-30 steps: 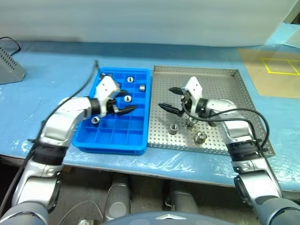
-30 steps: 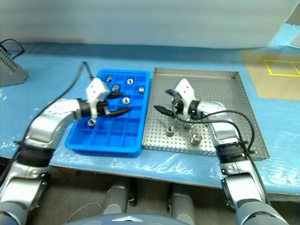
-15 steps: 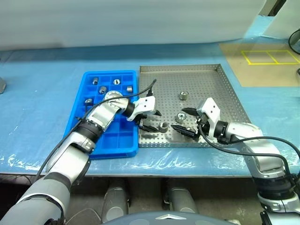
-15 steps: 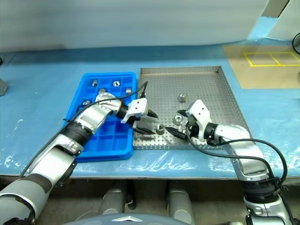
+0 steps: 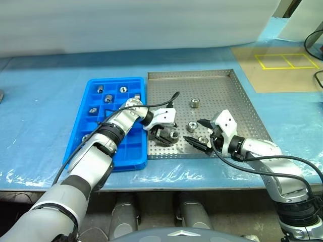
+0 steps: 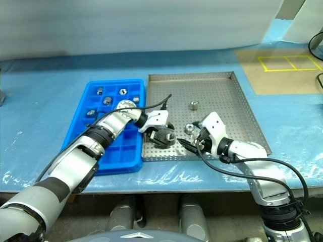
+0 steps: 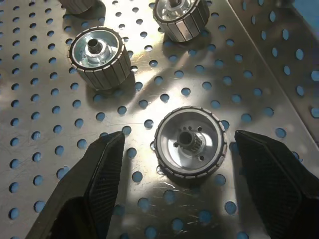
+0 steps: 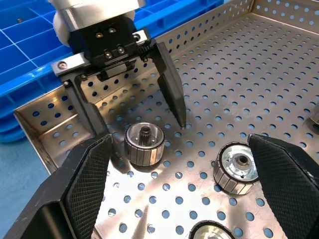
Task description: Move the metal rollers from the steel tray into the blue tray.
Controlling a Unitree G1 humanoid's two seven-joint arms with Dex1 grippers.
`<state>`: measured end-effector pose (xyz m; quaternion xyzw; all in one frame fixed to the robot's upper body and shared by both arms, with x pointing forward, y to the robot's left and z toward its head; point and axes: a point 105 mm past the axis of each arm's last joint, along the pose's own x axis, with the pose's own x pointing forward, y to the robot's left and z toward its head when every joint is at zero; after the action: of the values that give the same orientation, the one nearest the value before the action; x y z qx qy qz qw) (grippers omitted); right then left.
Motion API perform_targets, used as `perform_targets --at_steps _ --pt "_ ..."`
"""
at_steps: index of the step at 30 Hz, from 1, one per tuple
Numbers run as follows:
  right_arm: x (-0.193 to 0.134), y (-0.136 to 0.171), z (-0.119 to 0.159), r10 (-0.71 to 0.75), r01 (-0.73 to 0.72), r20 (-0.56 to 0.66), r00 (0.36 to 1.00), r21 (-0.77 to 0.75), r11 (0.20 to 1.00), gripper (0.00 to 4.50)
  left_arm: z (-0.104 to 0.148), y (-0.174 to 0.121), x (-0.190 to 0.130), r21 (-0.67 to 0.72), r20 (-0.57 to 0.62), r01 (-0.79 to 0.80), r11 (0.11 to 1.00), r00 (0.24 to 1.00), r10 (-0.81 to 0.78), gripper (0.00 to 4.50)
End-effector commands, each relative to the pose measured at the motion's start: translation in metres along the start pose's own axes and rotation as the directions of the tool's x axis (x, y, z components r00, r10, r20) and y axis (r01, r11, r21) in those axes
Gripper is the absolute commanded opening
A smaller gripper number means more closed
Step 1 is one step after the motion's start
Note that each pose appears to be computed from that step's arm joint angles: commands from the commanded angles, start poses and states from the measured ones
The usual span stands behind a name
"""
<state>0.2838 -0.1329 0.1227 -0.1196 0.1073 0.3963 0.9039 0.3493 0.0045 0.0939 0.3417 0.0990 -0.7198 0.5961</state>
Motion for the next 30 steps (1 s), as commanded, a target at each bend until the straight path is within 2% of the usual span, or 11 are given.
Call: perform_targets --at_steps 1,8,12,15,17,20,27,30 --pt "-0.002 0.0 0.007 -0.009 0.01 0.023 1.0 -0.027 1.0 4.5 -0.004 -0.006 0.002 0.038 -0.039 0.049 0.998 0.998 -0.048 3.72" --pt "0.0 -0.003 0.002 -0.036 0.036 0.013 0.999 -0.025 0.999 4.5 -0.007 -0.01 0.005 0.048 -0.032 0.062 0.997 0.998 -0.06 3.72" --pt "0.001 -0.006 0.0 -0.065 0.065 0.017 0.998 -0.02 0.998 4.5 -0.003 -0.012 0.006 0.042 -0.011 0.071 0.997 0.997 -0.071 2.81" --pt "0.001 -0.006 -0.004 -0.064 0.064 0.002 0.998 -0.04 0.997 4.5 0.001 -0.013 0.007 0.048 0.001 0.077 0.996 0.997 -0.077 2.81" --pt "0.002 -0.008 -0.008 -0.075 0.074 -0.012 0.997 -0.052 0.996 4.5 0.002 -0.018 0.005 0.053 0.019 0.107 0.993 0.994 -0.108 2.49" --pt "0.004 -0.008 -0.006 -0.067 0.067 0.002 0.998 -0.04 0.997 4.5 -0.002 -0.02 0.003 0.048 0.011 0.096 0.994 0.995 -0.096 1.72" --pt "0.01 -0.007 -0.003 -0.046 0.047 0.015 0.999 -0.05 0.998 4.5 -0.005 -0.011 0.002 0.002 0.029 -0.029 1.0 0.999 0.029 1.72" --pt "0.013 -0.008 -0.001 -0.029 0.03 0.017 0.999 -0.058 0.998 4.5 0.004 0.006 -0.006 -0.032 0.083 -0.158 0.987 0.984 0.16 1.72"
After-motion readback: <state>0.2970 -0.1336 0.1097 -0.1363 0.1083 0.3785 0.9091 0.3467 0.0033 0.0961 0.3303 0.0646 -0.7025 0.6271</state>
